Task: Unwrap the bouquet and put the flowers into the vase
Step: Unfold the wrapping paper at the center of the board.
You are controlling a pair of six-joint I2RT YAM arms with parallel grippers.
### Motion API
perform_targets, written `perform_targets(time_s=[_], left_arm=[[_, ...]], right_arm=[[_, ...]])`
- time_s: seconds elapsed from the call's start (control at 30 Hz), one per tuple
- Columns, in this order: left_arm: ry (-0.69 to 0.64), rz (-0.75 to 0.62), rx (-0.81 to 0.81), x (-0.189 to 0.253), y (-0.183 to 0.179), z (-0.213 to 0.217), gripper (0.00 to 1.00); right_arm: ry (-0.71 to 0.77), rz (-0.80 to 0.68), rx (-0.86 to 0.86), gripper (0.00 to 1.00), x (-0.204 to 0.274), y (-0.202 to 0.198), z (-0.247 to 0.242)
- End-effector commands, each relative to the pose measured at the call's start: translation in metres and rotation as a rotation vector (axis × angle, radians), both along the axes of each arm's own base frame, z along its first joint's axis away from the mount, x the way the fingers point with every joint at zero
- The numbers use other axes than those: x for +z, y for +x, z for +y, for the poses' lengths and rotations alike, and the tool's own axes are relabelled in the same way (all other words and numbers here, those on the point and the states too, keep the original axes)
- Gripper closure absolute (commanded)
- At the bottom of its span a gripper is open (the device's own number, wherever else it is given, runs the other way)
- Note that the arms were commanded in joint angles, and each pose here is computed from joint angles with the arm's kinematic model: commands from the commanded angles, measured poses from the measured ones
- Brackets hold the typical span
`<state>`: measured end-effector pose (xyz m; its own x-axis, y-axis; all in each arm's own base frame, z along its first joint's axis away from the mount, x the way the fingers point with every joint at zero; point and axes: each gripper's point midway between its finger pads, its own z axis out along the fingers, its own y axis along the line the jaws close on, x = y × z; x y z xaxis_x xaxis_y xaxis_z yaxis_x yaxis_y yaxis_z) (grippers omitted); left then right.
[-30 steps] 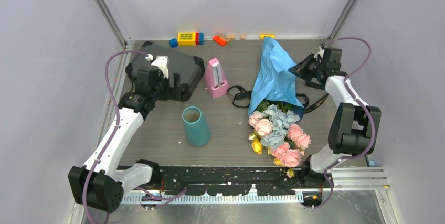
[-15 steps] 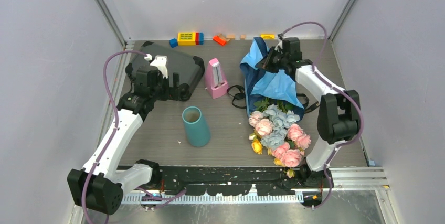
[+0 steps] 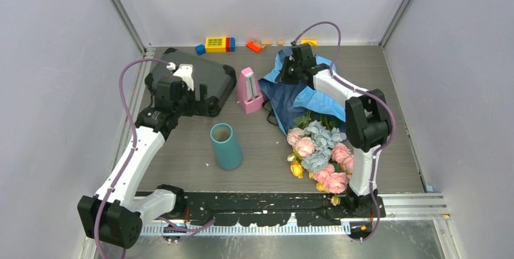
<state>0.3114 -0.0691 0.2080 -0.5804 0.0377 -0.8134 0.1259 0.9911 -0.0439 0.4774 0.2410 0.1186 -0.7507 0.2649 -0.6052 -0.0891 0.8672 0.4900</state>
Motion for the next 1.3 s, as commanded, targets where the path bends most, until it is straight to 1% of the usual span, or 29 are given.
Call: perform_targets(time_s=[0.0, 0.03, 0.07, 0.1, 0.13, 0.2, 0.3, 0.4, 0.47, 0.53, 0.63, 0.8, 0.87, 0.97, 1.27], left_arm=[[-0.006, -0.059, -0.004, 0.013, 0.005, -0.003, 0.1], [-0.006, -0.059, -0.005, 0.013, 0.005, -0.003, 0.1], [-0.005, -0.058, -0.004, 0.013, 0.005, -0.003, 0.1], [-0.004, -0.06, -0.004, 0.014, 0.005, -0.003, 0.1], [-0.003, -0.061, -0.003, 0.014, 0.005, -0.002, 0.1], [0.002, -0.061, 0.0, 0.014, 0.005, -0.002, 0.1], [0.002, -0.057, 0.0, 0.013, 0.006, -0.002, 0.1], [0.0, -0.058, -0.002, 0.013, 0.005, -0.002, 0.1], [0.0, -0.059, -0.003, 0.013, 0.005, -0.002, 0.1], [0.0, -0.058, -0.003, 0.013, 0.005, -0.003, 0.1], [-0.001, -0.063, -0.004, 0.015, 0.004, -0.003, 0.1], [-0.001, -0.068, -0.003, 0.016, 0.004, -0.003, 0.1], [-0.001, -0.068, -0.005, 0.016, 0.004, -0.003, 0.1], [0.0, -0.07, -0.002, 0.017, 0.004, -0.003, 0.1], [0.003, -0.071, 0.002, 0.017, 0.003, -0.001, 0.1]], right_arm=[[0.004, -0.089, -0.006, 0.84, 0.039, 0.022, 0.006], [-0.004, -0.097, 0.009, 0.76, 0.047, 0.022, 0.007], [-0.007, -0.102, 0.02, 0.63, 0.053, 0.022, 0.007], [-0.024, -0.109, 0.036, 0.56, 0.061, 0.02, 0.006], [-0.032, -0.116, 0.044, 0.46, 0.067, 0.019, 0.005], [-0.06, -0.132, 0.059, 0.38, 0.082, 0.014, 0.0], [-0.095, -0.148, 0.055, 0.31, 0.099, 0.005, -0.01], [-0.119, -0.178, 0.03, 0.29, 0.119, -0.005, -0.022], [-0.136, -0.178, -0.012, 0.27, 0.123, -0.01, -0.033], [-0.136, -0.172, -0.052, 0.29, 0.124, -0.015, -0.044], [-0.145, -0.165, -0.133, 0.36, 0.121, -0.018, -0.066], [-0.123, -0.13, -0.174, 0.37, 0.102, -0.015, -0.08], [-0.125, -0.102, -0.169, 0.37, 0.09, -0.011, -0.077], [-0.084, -0.051, -0.116, 0.37, 0.07, -0.007, -0.06], [-0.091, 0.027, -0.044, 0.37, 0.016, 0.015, -0.012]])
